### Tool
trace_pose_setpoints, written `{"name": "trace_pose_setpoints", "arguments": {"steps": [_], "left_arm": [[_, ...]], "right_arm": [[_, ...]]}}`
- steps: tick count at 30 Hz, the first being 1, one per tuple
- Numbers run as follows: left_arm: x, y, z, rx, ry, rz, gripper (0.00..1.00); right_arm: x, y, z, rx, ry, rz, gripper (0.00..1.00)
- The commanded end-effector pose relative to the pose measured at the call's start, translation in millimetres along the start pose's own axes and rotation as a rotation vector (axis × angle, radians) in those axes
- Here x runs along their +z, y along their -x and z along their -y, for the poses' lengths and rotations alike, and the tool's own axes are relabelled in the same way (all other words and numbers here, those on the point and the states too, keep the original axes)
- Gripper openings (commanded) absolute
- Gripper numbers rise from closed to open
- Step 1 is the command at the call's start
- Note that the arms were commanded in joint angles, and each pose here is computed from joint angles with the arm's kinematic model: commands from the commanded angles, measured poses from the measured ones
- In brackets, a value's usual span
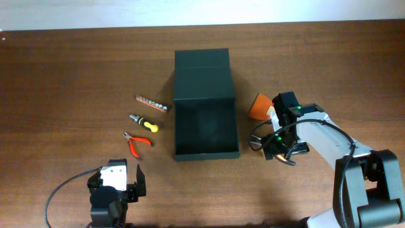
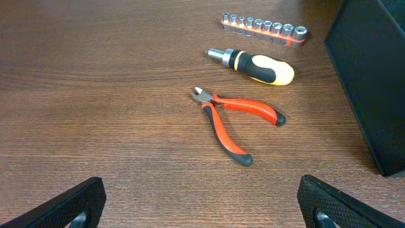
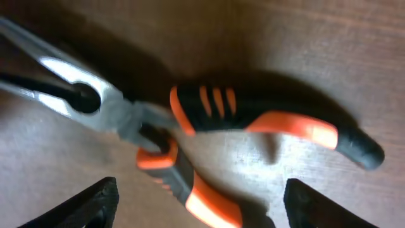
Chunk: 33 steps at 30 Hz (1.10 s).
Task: Pack container
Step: 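Move right gripper down onto the orange-black needle-nose pliers and grasp, then lift the pliers with right gripper and lower them into the green box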
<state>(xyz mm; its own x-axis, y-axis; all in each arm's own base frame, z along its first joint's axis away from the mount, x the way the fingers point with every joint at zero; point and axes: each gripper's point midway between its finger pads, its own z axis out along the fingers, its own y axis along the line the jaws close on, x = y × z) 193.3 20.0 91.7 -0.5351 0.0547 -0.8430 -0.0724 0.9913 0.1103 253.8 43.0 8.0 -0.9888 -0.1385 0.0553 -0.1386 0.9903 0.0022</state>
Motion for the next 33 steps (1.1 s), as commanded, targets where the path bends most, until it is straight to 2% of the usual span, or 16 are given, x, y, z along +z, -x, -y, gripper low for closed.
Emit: {"name": "trace_pose_setpoints", "arguments": {"steps": [1, 7, 12, 14, 16, 19, 21, 33], "left_arm": [[0.7, -0.6, -1.3, -0.012, 0.008, 0.004, 0.99], [0.7, -0.5, -1.3, -0.012, 0.008, 0.005, 0.99], [0.7, -0.5, -1.3, -0.012, 0.008, 0.005, 0.99], [0.7, -0.6, -1.3, -0.012, 0.008, 0.004, 0.99], [0.7, -0.6, -1.3, -0.012, 0.008, 0.004, 0.99], [0.7, -0.6, -1.3, -0.012, 0.008, 0.004, 0.99], [0.7, -0.6, -1.3, -0.012, 0.008, 0.004, 0.99], [0.7, -0.6, -1.3, -0.012, 0.008, 0.004, 0.99]], "right_arm": [[7.3, -6.3, -1.3, 0.008, 0.001, -0.021, 0.82], [13.0, -8.7, -3.5, 0.009, 0.014, -0.018, 0.81], [14.4, -11.0, -4.2, 0.009, 0.018, -0.025, 0.66], [14.4, -10.9, -4.8, 0.009, 0.021, -0.024, 0.64], [14.3, -10.9, -6.0, 0.008, 0.029, -0.024, 0.51], [14.3, -10.9, -6.2, 0.009, 0.030, -0.024, 0.25], [14.3, -10.7, -8.2, 0.009, 0.041, -0.024, 0.17], [9.4, -10.1, -19.8, 0.010, 0.109, -0.031, 0.07]]}}
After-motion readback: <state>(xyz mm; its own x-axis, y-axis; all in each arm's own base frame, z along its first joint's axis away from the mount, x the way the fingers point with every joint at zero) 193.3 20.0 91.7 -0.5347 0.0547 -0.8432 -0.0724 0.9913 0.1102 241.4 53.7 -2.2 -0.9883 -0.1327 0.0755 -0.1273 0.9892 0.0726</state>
